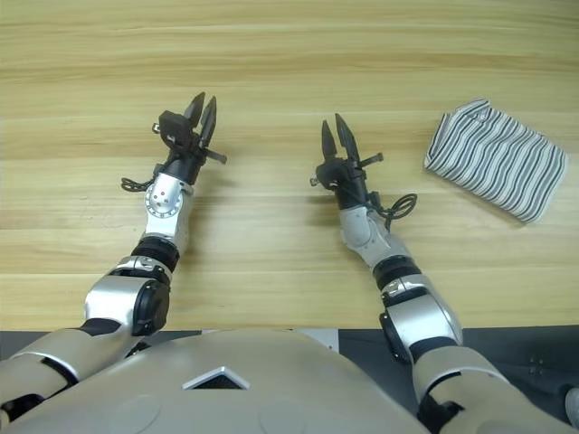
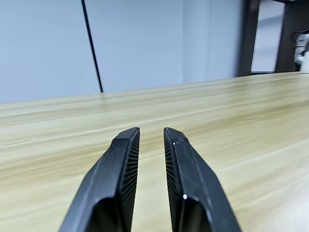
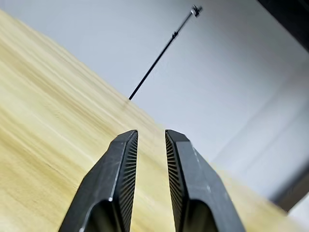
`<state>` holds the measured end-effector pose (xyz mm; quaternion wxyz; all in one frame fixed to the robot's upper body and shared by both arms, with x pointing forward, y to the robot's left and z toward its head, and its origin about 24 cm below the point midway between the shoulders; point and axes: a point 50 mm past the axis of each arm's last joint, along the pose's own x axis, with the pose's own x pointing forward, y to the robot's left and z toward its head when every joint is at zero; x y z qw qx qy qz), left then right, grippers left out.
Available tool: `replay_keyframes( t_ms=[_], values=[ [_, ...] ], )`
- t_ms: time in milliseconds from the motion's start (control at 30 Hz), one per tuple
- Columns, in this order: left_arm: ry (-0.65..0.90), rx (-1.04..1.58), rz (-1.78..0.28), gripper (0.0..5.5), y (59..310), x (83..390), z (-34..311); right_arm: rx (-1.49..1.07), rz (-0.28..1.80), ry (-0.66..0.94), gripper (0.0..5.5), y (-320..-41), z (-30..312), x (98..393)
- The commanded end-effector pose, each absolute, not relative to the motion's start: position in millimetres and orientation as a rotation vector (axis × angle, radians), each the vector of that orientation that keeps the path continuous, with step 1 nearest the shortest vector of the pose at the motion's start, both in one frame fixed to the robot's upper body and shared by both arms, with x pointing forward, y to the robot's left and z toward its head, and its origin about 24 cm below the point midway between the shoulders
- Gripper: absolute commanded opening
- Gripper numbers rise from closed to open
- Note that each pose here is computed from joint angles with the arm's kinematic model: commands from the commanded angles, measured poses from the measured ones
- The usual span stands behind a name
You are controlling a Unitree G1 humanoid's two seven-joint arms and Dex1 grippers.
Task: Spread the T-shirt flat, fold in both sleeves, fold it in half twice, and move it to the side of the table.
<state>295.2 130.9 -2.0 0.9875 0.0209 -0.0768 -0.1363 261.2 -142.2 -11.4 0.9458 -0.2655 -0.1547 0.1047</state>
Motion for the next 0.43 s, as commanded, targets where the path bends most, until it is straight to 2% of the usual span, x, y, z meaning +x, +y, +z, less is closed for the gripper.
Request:
replay_keyframes(
  t_ms=[33, 133, 200, 300, 433],
  values=[
    [-0.146, 0.060, -0.087, 0.93, 157.7, 290.3, -5.5, -0.403, 0.225, -0.111, 1.04, -136.2, -39.0, 244.1],
    [-0.137, 0.044, -0.017, 0.93, 168.5, 287.5, -8.1, -0.230, 0.338, 0.024, 1.04, -123.1, -51.9, 237.6],
    [-0.158, 0.086, -0.100, 0.93, 164.0, 285.2, -6.9, -0.178, 0.447, 0.051, 1.04, -117.4, -55.3, 231.7],
    [-0.186, 0.156, -0.226, 0.93, 153.8, 278.7, -7.3, -0.253, 0.440, 0.062, 1.04, -130.5, -58.5, 229.7],
    [-0.120, 0.189, -0.176, 0.93, 159.4, 276.8, -15.8, -0.385, 0.456, 0.005, 1.04, -137.7, -56.0, 226.6]
  ],
)
